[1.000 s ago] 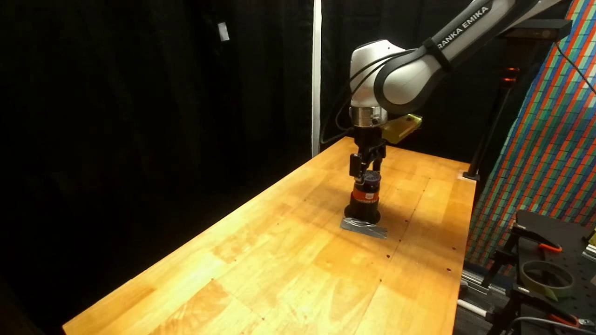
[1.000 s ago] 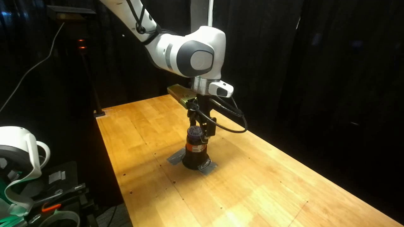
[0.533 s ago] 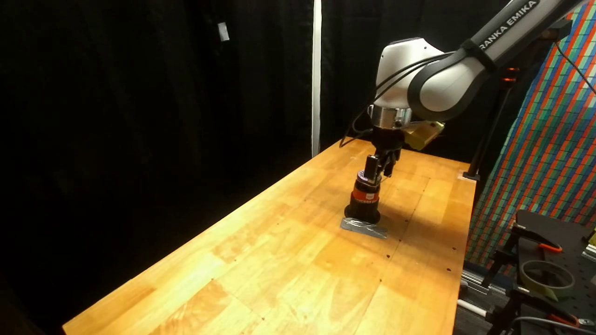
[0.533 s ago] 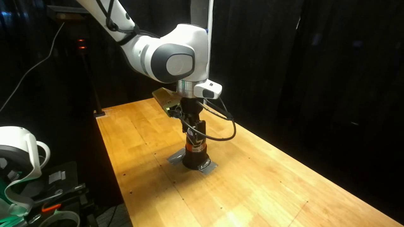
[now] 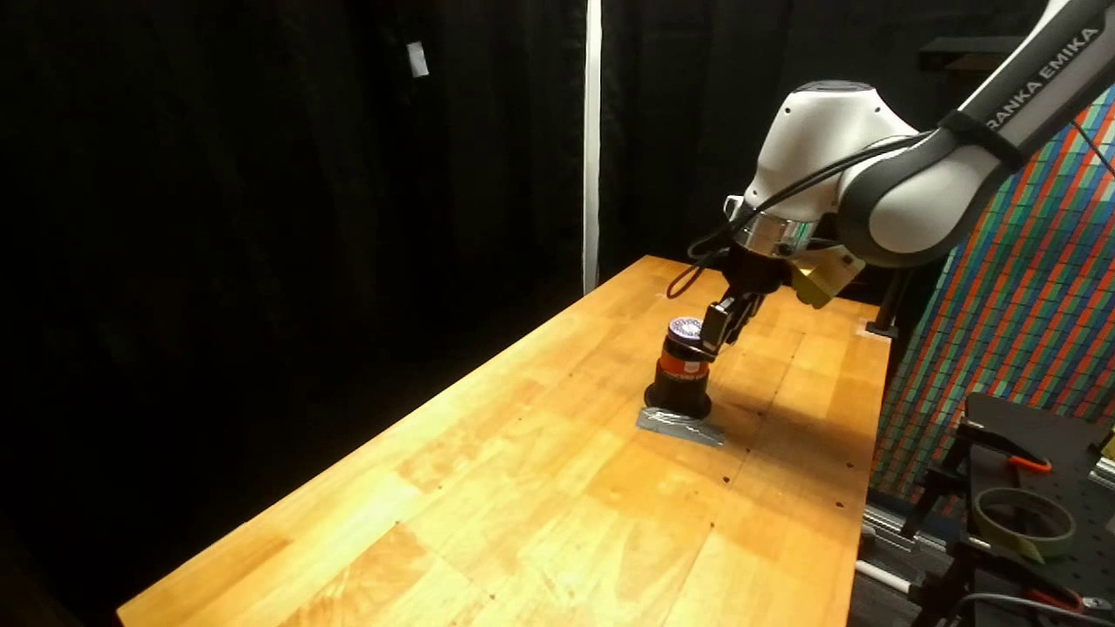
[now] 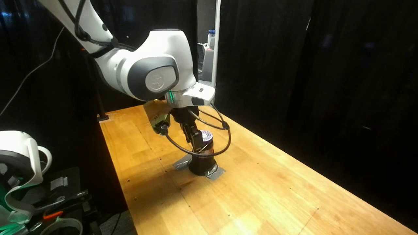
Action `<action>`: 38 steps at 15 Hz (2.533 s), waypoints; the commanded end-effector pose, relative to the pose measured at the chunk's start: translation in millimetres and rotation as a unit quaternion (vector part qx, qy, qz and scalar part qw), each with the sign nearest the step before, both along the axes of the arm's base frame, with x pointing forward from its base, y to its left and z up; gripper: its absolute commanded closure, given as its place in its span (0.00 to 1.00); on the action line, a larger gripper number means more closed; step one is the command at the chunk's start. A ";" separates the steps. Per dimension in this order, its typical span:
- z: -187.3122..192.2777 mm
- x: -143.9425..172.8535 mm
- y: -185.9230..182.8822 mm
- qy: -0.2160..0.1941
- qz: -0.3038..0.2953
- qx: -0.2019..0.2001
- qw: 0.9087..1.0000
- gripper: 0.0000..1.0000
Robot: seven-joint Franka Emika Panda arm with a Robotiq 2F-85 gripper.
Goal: Put the rubber band on the cup
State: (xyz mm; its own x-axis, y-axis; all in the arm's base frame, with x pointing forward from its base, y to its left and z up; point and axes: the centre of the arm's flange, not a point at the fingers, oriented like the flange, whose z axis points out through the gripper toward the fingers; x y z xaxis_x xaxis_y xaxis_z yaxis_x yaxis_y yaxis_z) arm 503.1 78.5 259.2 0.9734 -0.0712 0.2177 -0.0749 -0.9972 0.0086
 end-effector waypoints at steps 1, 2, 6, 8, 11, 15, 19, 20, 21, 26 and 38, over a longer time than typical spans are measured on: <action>-0.8 -34.4 -2.9 -0.041 -0.018 -0.002 0.999 0.65; -1.8 -39.5 -4.6 -0.052 -0.023 -0.004 0.998 0.73; -0.7 -56.9 -19.3 -0.103 -0.045 -0.007 0.994 0.90; 1.1 -62.4 -26.3 -0.137 -0.063 0.002 0.989 0.91; 8.1 -70.4 -33.1 -0.171 -0.079 0.032 0.982 0.87; 0.4 -86.1 -23.1 -0.166 -0.067 0.085 0.980 0.87; -17.4 -107.3 -15.3 -0.149 -0.054 0.116 0.980 0.87; -21.1 -110.3 -15.4 -0.151 -0.062 0.127 0.978 0.88; -23.1 -113.6 -15.0 -0.153 -0.061 0.132 0.977 0.87; 3.6 -110.7 -19.6 -0.132 -0.051 0.101 0.985 0.56; 87.0 -97.9 84.0 -0.064 0.026 0.015 0.997 0.00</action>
